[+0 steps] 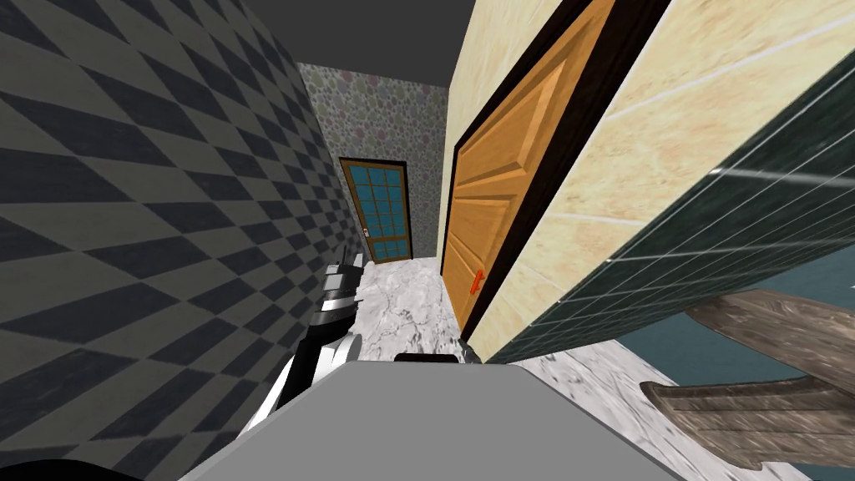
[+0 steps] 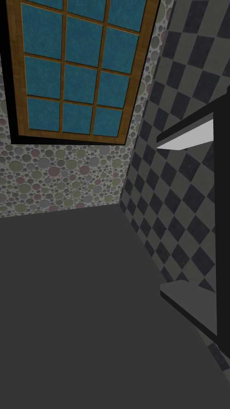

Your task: Push the door open

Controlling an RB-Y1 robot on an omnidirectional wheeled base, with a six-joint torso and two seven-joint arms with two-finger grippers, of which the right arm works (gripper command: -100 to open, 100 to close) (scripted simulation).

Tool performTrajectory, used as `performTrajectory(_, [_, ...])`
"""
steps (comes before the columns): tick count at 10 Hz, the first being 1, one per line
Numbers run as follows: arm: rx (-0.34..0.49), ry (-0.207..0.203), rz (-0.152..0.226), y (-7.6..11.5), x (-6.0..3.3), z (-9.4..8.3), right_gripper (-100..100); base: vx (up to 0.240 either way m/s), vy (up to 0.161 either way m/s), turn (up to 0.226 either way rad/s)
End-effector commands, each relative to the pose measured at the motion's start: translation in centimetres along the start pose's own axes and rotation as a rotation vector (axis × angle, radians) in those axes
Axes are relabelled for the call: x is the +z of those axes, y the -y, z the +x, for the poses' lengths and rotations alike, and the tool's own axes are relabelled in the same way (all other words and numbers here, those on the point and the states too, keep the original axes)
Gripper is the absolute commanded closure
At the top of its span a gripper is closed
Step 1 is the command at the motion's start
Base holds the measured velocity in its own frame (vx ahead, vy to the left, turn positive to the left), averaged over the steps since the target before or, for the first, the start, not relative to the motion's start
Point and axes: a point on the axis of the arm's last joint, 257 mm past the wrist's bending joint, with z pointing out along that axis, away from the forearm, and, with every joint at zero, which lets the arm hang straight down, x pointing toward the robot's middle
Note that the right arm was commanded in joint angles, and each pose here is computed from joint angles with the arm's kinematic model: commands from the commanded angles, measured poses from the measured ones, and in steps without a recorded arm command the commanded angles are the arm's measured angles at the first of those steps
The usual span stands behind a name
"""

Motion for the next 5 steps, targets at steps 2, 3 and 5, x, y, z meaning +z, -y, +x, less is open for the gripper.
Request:
performTrajectory(2, [-0.010,-0.066,0.077,3.3,0.20,2.4,-100,0.178,0.065,-0.061])
performTrajectory(3, [-0.013,-0.091,0.105,4.5,0.15,3.2,-100,0.207,0.110,-0.058])
performTrajectory(5, [-0.019,-0.144,0.160,6.9,-0.08,4.8,-100,0.200,0.059,-0.059])
